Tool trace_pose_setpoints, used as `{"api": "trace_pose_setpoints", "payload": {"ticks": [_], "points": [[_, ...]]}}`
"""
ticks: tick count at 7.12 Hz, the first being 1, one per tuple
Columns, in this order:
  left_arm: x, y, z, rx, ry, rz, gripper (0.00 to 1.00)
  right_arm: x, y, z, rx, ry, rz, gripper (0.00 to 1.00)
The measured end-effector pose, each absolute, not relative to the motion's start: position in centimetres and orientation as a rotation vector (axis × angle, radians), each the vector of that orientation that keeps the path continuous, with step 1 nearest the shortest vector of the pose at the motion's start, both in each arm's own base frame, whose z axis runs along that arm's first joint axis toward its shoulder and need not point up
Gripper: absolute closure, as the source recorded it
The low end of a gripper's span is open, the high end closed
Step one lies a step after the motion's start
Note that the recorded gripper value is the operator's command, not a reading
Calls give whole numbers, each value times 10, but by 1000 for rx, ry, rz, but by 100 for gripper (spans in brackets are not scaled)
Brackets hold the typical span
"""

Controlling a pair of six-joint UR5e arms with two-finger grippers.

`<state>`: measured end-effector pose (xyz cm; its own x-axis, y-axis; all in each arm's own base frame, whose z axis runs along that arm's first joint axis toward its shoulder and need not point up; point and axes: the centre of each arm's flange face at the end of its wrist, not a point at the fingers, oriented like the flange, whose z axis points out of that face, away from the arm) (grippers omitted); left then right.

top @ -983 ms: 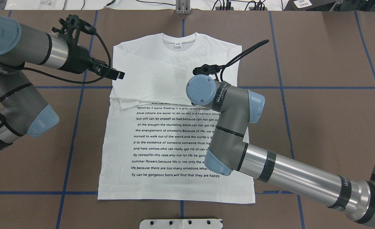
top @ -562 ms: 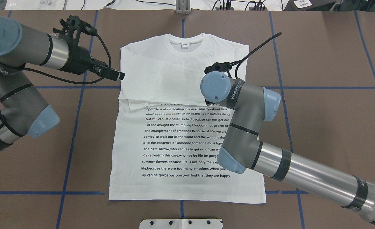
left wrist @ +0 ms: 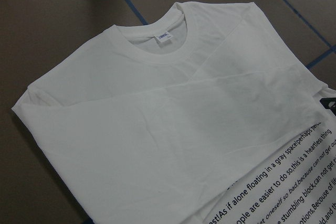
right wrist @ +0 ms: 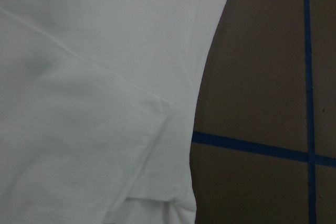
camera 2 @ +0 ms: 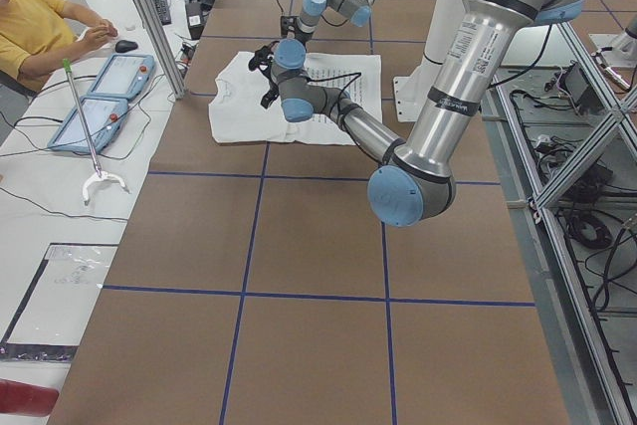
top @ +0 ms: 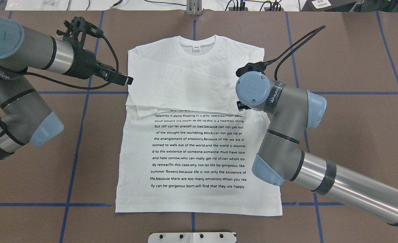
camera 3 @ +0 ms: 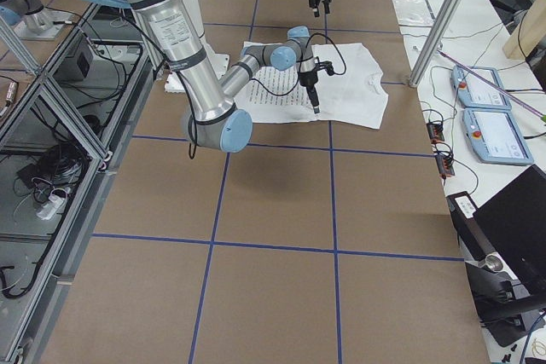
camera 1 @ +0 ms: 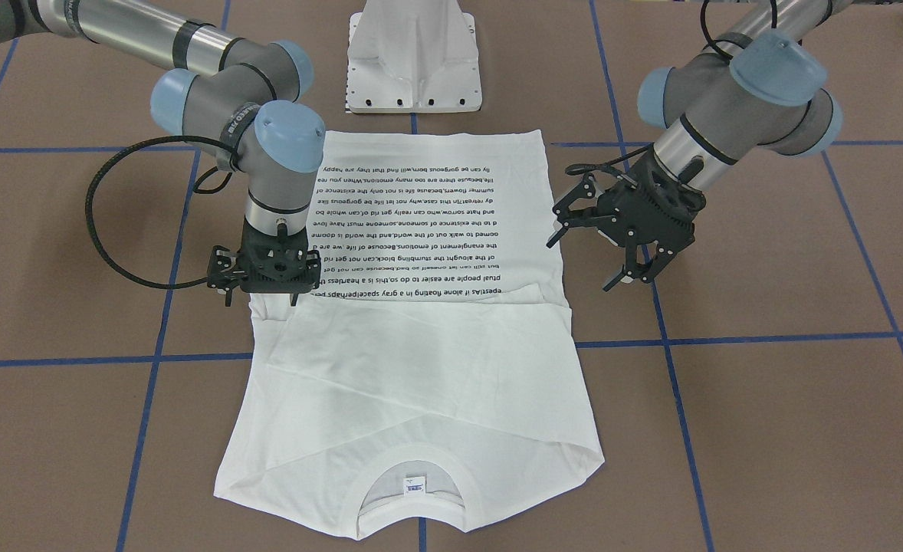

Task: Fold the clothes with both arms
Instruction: 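Move both grippers to the hem corners nearest the robot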

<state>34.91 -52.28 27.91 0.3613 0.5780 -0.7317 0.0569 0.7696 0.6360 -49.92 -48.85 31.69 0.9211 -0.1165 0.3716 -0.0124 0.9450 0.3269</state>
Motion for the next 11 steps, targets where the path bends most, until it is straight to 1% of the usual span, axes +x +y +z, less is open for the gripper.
{"api": "trace_pose_setpoints", "payload": {"ticks": [2, 3, 4, 6, 9, 11], "points": [[349, -520, 274, 617, 1188, 328, 0, -466, -474, 291, 360, -479, -68, 0], [351, -511, 269, 586, 1210, 272, 0, -444, -456, 276, 369, -543, -62, 0], [356, -488, 268, 565, 1224, 219, 0, -421, -438, 267, 369, -600, -28, 0], [357, -421, 278, 511, 1246, 132, 0, -401, -395, 265, 351, -745, 74, 0], [359, -324, 305, 392, 1239, 7, 0, -395, -309, 319, 335, -897, 173, 0], [395, -254, 327, 301, 1202, -93, 0, -396, -254, 340, 309, -892, 223, 0]]}}
